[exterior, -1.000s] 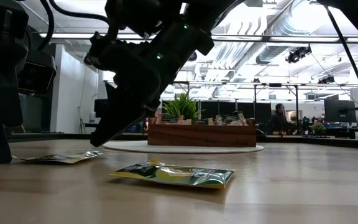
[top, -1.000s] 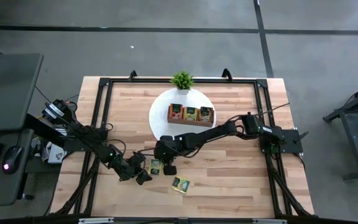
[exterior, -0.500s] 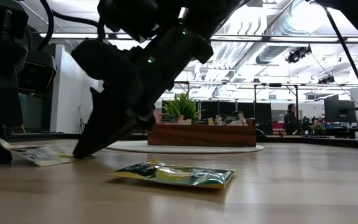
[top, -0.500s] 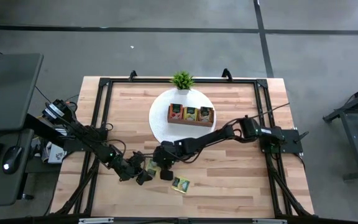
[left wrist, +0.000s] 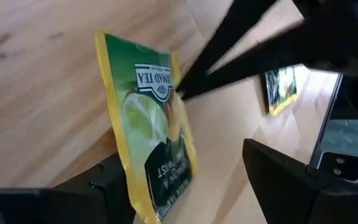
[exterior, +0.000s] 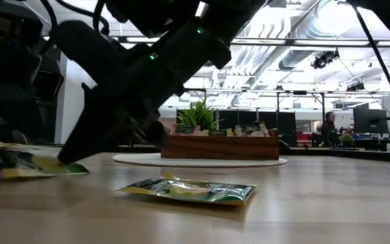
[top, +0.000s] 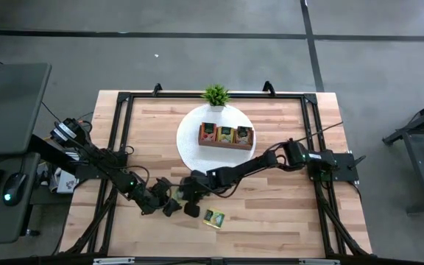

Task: Pick & Place Tea
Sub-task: Put the yellow tea bag into the middle section of the wooden organizer

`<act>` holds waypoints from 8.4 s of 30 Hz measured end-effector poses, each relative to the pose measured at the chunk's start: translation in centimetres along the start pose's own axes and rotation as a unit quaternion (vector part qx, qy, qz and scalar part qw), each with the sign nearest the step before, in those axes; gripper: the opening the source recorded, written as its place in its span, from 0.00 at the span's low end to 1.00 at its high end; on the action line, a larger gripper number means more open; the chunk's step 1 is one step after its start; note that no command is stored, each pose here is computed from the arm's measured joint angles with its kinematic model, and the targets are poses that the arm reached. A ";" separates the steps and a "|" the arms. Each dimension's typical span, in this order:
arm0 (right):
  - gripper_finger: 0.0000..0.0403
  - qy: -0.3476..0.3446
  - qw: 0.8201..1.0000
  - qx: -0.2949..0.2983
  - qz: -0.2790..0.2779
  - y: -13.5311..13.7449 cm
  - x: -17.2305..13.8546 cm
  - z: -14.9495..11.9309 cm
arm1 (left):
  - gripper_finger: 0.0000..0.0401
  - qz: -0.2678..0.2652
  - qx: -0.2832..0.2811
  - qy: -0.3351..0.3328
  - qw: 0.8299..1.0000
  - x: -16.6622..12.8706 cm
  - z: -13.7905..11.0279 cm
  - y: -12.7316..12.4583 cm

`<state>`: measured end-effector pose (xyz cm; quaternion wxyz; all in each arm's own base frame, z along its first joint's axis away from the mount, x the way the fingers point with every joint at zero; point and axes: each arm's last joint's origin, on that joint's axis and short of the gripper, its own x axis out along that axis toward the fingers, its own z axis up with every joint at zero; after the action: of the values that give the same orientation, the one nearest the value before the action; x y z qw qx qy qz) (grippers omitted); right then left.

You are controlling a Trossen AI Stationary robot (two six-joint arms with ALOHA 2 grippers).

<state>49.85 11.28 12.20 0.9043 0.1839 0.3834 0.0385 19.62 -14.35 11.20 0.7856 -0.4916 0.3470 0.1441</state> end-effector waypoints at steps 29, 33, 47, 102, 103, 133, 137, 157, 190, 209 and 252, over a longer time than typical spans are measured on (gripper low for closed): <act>0.00 0.007 0.999 0.038 0.029 0.2 0.1 0.0 | 0.03 0.033 0.076 0.019 0.996 0.0 0.0 0.7; 0.00 0.006 0.999 0.015 0.028 0.4 -2.1 1.5 | 0.01 0.032 0.128 0.025 0.991 0.0 -0.1 0.7; 0.02 0.030 0.999 -0.010 0.020 -2.0 -11.3 6.6 | 0.00 0.012 0.351 0.037 0.936 -0.5 0.8 0.1; 0.25 0.065 0.997 -0.045 -0.009 -3.7 -12.4 6.6 | 0.00 0.086 0.515 0.038 0.852 -1.8 12.2 -7.6; 0.25 0.065 0.997 -0.043 -0.010 -3.9 -12.4 6.6 | 0.00 0.087 0.515 0.038 0.852 -1.8 12.2 -7.6; 0.10 0.057 0.997 -0.048 -0.020 -4.5 -12.3 6.9 | 0.00 0.089 0.516 0.032 0.852 -1.8 12.3 -7.7; 0.02 0.057 0.997 -0.055 -0.020 -4.6 -12.3 6.9 | 0.00 0.094 0.516 0.028 0.851 -1.8 12.3 -7.7; 0.00 0.093 0.988 -0.071 -0.103 -5.4 -12.4 6.0 | 0.09 0.170 0.500 -0.002 0.849 -6.1 12.9 -6.9; 0.00 -0.420 0.898 0.074 -0.113 -7.9 -26.8 -7.2 | 0.17 0.087 0.470 -0.243 0.844 -9.1 18.7 -9.5; 0.00 -0.565 0.825 0.022 0.019 -8.9 -29.4 -8.0 | 0.18 -0.233 0.366 -0.340 0.834 -5.7 27.5 -9.6; 0.00 -0.542 0.839 0.031 0.031 -9.8 -29.2 -7.9 | 0.46 -0.274 0.315 -0.354 0.837 -3.9 28.4 -10.0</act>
<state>23.04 -1.58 23.45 0.9598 0.2149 -0.1732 -0.0512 33.89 6.10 28.44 0.9746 -0.2084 -0.0770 -0.0296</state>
